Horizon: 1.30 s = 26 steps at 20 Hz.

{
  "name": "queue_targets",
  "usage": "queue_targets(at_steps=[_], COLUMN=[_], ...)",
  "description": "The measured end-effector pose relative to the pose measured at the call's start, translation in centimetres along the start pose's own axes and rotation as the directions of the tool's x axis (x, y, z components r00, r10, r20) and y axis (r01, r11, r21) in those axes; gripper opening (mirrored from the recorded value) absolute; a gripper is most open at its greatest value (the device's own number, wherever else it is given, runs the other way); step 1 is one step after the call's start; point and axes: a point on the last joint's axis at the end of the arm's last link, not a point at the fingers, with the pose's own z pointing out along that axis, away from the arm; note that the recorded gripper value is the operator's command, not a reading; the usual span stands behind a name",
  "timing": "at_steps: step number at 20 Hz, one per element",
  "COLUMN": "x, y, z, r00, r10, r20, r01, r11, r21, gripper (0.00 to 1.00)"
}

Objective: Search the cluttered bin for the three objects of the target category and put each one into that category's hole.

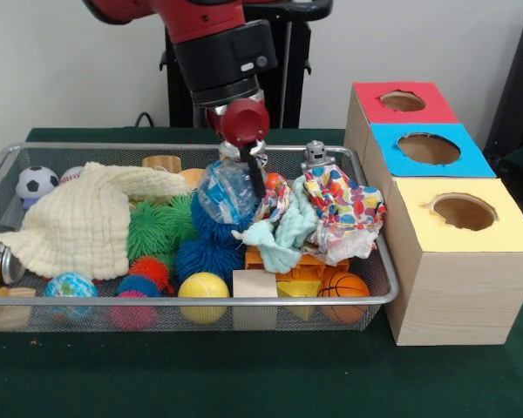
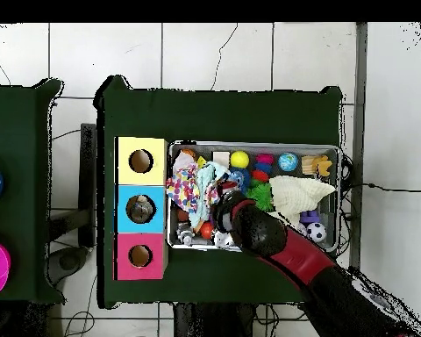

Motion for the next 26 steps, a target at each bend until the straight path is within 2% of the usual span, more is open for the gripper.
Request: queue_targets(at_steps=[4,7,9,11,12,13,15,16,18,22,23,26], x=[2.1,3.0,3.1,3.0,2.8,2.4,1.9,1.7,1.1,1.1,1.2,1.4], y=[0.0,0.2,0.1,0.1,0.2,0.4,0.6,0.6,0.8,1.1,1.3,1.6], z=[0.2,-0.2,-0.7,-1.0,-1.3,-1.9,-2.4,-2.6,-3.3,-3.9,-4.2,-4.4], r00=[0.9959,0.9852,0.9728,0.9664,0.9605,0.9482,0.937,0.9323,0.9158,0.8947,0.8839,0.8663], r10=[-0.09,-0.17,-0.229,-0.253,-0.274,-0.312,-0.341,-0.351,-0.385,-0.425,-0.445,-0.474], r20=[0.014,0.025,0.038,0.044,0.049,0.06,0.078,0.086,0.115,0.137,0.145,0.158], r01=[0.09,0.169,0.228,0.253,0.275,0.314,0.345,0.356,0.393,0.436,0.456,0.488], r11=[0.9958,0.9854,0.9735,0.9673,0.9615,0.9487,0.9373,0.9327,0.9176,0.898,0.8876,0.8706], r21=[0.02,0.016,0.009,0.003,-0.007,-0.034,-0.05,-0.055,-0.059,-0.059,-0.061,-0.063], gripper=[0.0,0.0,0.0,0.0,0.0,0.0,0.0,0.0,0.0,0.0,0.0,0.0])
